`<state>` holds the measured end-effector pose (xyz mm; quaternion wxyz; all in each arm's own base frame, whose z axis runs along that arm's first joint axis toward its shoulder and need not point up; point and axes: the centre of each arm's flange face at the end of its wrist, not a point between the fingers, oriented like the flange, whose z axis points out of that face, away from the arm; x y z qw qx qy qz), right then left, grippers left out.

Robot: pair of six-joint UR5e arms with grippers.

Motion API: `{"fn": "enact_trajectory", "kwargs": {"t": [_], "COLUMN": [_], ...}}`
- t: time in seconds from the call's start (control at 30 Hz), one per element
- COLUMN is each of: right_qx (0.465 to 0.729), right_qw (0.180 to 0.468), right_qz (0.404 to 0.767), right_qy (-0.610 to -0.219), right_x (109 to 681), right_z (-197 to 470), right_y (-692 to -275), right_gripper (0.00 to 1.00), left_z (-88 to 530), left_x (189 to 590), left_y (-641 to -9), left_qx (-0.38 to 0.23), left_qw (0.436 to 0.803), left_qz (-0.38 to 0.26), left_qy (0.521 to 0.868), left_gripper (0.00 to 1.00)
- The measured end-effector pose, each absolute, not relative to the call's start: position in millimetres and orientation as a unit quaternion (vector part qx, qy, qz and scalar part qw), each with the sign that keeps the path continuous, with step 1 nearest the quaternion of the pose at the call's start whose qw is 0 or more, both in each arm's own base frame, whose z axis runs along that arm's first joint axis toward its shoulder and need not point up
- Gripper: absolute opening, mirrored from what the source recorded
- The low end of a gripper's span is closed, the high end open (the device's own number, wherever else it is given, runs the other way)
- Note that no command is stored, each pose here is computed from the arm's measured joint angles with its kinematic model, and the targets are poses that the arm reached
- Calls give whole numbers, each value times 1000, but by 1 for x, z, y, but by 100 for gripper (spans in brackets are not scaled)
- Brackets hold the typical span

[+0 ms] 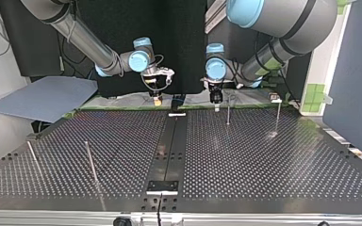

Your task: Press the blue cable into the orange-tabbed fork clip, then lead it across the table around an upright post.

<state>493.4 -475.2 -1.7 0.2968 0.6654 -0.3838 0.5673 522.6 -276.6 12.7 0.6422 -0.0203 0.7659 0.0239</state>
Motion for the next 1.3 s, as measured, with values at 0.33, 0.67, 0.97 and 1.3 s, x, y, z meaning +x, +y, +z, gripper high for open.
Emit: {"fn": "enact_trajectory", "kwargs": {"t": [0.33,0.67,0.97,1.3], "right_qx": [666,666,669,669], "right_qw": [297,297,296,306], "right_qz": [566,566,562,548], "right_qy": [-385,-385,-386,-398], "right_x": [492,492,491,484], "right_z": [-2,-3,-3,7], "right_y": [-476,-476,-476,-481], "right_gripper": [0,0,0,0], "left_z": [13,13,17,54], "left_x": [521,521,523,519], "left_y": [-276,-276,-279,-294], "left_qx": [-25,-23,-10,3], "left_qw": [641,634,625,622], "left_qz": [37,40,51,47], "left_qy": [766,772,779,781], "left_gripper": [2,2,2,2]}}
